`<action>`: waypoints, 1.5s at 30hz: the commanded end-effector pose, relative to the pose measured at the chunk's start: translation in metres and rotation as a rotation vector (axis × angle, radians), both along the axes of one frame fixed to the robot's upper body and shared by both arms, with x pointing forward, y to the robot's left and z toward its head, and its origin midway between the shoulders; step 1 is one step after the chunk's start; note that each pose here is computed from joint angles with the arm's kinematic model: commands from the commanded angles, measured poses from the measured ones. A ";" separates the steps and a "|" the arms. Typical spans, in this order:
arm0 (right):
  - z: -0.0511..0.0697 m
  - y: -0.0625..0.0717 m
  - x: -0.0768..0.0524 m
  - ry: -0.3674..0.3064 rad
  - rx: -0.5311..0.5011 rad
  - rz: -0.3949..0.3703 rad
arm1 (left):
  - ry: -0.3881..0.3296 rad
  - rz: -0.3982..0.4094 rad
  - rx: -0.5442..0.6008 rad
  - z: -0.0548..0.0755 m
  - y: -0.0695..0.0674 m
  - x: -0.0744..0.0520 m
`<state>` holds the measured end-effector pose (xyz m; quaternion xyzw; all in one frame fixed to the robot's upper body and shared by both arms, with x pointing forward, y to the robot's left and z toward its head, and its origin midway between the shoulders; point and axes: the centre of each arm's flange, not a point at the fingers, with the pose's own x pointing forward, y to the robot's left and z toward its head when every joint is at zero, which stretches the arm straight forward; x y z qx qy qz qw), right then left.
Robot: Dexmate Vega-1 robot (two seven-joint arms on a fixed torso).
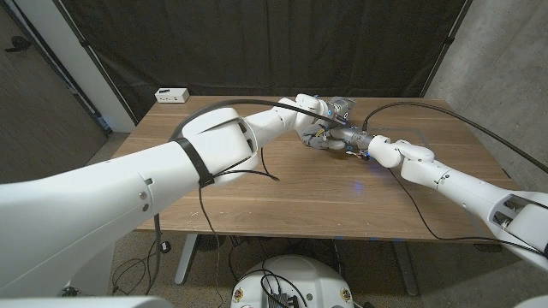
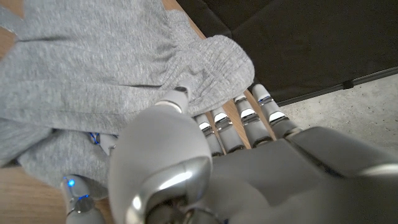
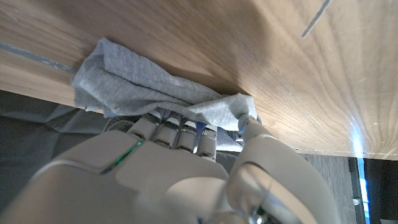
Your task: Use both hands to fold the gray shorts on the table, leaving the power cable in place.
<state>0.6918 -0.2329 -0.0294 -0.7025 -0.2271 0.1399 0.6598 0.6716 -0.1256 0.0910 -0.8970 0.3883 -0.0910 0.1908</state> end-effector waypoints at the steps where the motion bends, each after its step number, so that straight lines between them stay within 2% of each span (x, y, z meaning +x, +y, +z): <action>1: 0.003 0.002 -0.001 0.010 -0.013 -0.001 | 0.028 -0.119 -0.100 -0.008 -0.007 -0.008; 7: 0.008 0.005 -0.001 0.005 -0.025 0.000 | 0.046 -0.293 -0.213 0.001 -0.006 -0.021; 14: 0.013 0.007 -0.004 -0.004 -0.025 0.004 | 0.047 -0.392 -0.330 0.018 -0.007 -0.032; 18: 0.020 0.005 -0.008 -0.029 -0.017 -0.006 | 0.028 -0.465 -0.394 0.029 0.001 -0.037; 21: 0.032 0.002 -0.015 -0.057 -0.012 -0.012 | -0.009 -0.547 -0.441 0.037 0.012 -0.043; 22: 0.032 0.002 -0.015 -0.057 -0.012 -0.014 | -0.009 -0.548 -0.443 0.037 0.012 -0.043; 24: 0.040 0.001 -0.023 -0.080 -0.015 -0.020 | -0.035 -0.591 -0.481 0.045 0.020 -0.046; 27: 0.048 -0.002 -0.033 -0.111 0.006 -0.021 | -0.050 -0.597 -0.535 0.059 0.025 -0.047; 28: 0.048 -0.002 -0.033 -0.111 0.006 -0.022 | -0.050 -0.596 -0.535 0.059 0.025 -0.047; 29: 0.052 -0.002 -0.038 -0.129 -0.001 -0.029 | -0.064 -0.619 -0.571 0.064 0.030 -0.049; 32: 0.057 -0.004 -0.044 -0.138 0.004 -0.035 | -0.091 -0.650 -0.619 0.070 0.038 -0.051; 38: 0.066 -0.002 -0.058 -0.179 0.006 -0.048 | -0.138 -0.684 -0.687 0.072 0.056 -0.051; 45: 0.070 -0.002 -0.068 -0.189 -0.016 -0.087 | -0.182 -0.703 -0.743 0.073 0.072 -0.050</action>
